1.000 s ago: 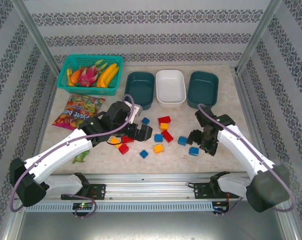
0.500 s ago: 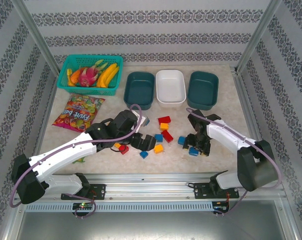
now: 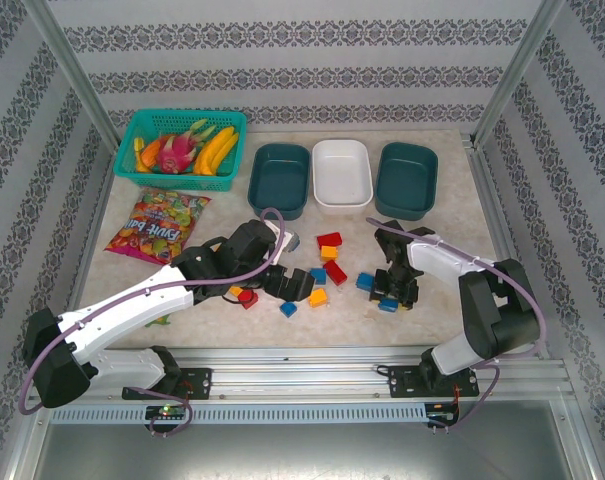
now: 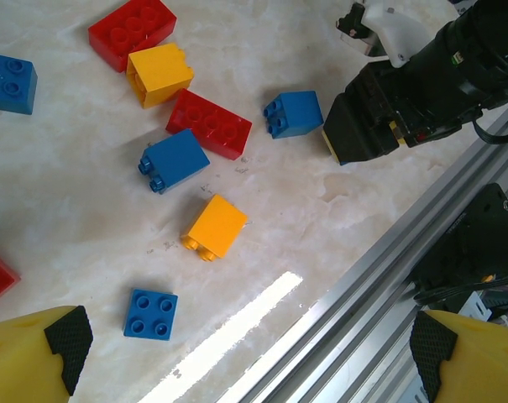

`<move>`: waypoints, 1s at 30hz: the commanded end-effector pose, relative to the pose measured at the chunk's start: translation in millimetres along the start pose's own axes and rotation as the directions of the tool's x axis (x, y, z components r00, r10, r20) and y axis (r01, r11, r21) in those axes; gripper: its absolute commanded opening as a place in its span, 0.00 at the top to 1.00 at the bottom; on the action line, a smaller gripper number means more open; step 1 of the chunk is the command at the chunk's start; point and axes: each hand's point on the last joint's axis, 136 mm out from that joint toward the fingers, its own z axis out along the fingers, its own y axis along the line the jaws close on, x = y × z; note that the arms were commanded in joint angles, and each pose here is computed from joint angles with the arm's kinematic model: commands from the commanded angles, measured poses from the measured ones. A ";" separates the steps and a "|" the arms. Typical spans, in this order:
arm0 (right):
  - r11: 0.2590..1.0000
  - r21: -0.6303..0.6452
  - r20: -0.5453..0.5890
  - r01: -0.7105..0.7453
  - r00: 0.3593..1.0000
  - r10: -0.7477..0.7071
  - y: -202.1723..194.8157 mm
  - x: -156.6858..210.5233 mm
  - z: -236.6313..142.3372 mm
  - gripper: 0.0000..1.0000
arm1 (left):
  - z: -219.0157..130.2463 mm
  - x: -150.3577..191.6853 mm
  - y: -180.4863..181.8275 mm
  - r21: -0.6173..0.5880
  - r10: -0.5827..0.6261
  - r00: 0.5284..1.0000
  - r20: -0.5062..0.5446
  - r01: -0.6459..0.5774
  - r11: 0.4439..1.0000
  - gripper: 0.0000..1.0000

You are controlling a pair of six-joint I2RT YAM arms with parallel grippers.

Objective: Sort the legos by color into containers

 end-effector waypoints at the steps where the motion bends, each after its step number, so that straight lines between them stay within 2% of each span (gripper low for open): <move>1: 1.000 0.012 -0.017 0.002 1.000 -0.002 -3.5 2.4 3.7 0.54 | -0.3 -7.5 -8.5 0.017 -0.002 0.999 0.034 0.001 1.000 0.00; 3: 1.000 0.022 0.008 0.009 1.000 -0.009 -4.6 1.0 -2.1 0.60 | -1.0 -8.8 -9.1 0.018 -0.007 0.999 0.039 0.006 1.000 0.01; 5: 0.999 0.035 0.061 0.017 0.998 -0.019 -5.1 -1.8 -19.6 0.61 | -3.9 -14.5 -12.2 0.025 -0.014 0.998 0.054 0.012 1.000 0.01; 9: 1.000 0.014 0.228 0.026 0.973 -0.029 2.1 -18.4 -79.4 0.62 | -14.0 -42.0 -21.7 0.033 -0.040 0.993 0.112 0.037 0.999 0.00; 13: 0.999 -0.032 0.386 0.021 0.923 -0.007 14.5 -58.5 -145.8 0.62 | -17.5 -86.8 -24.8 0.049 -0.094 0.983 0.156 0.087 0.995 0.00; 17: 0.997 -0.075 0.441 -0.018 0.896 0.049 19.4 -118.1 -178.9 0.63 | -11.0 -132.0 -16.5 0.035 -0.119 0.976 0.182 0.114 0.993 0.00; 21: 0.995 -0.075 0.454 -0.061 0.887 0.089 16.3 -179.9 -182.6 0.64 | -3.6 -175.8 -6.2 0.053 -0.160 0.960 0.231 0.152 0.987 0.00; 24: 0.992 -0.093 0.431 -0.090 0.894 0.122 14.7 -223.2 -172.1 0.64 | 7.3 -203.9 3.3 0.068 -0.202 0.951 0.235 0.191 0.979 0.00; 30: 0.987 -0.106 0.343 -0.125 0.927 0.154 15.9 -284.5 -127.7 0.64 | 33.4 -229.3 9.3 0.054 -0.186 0.956 0.229 0.178 0.983 0.00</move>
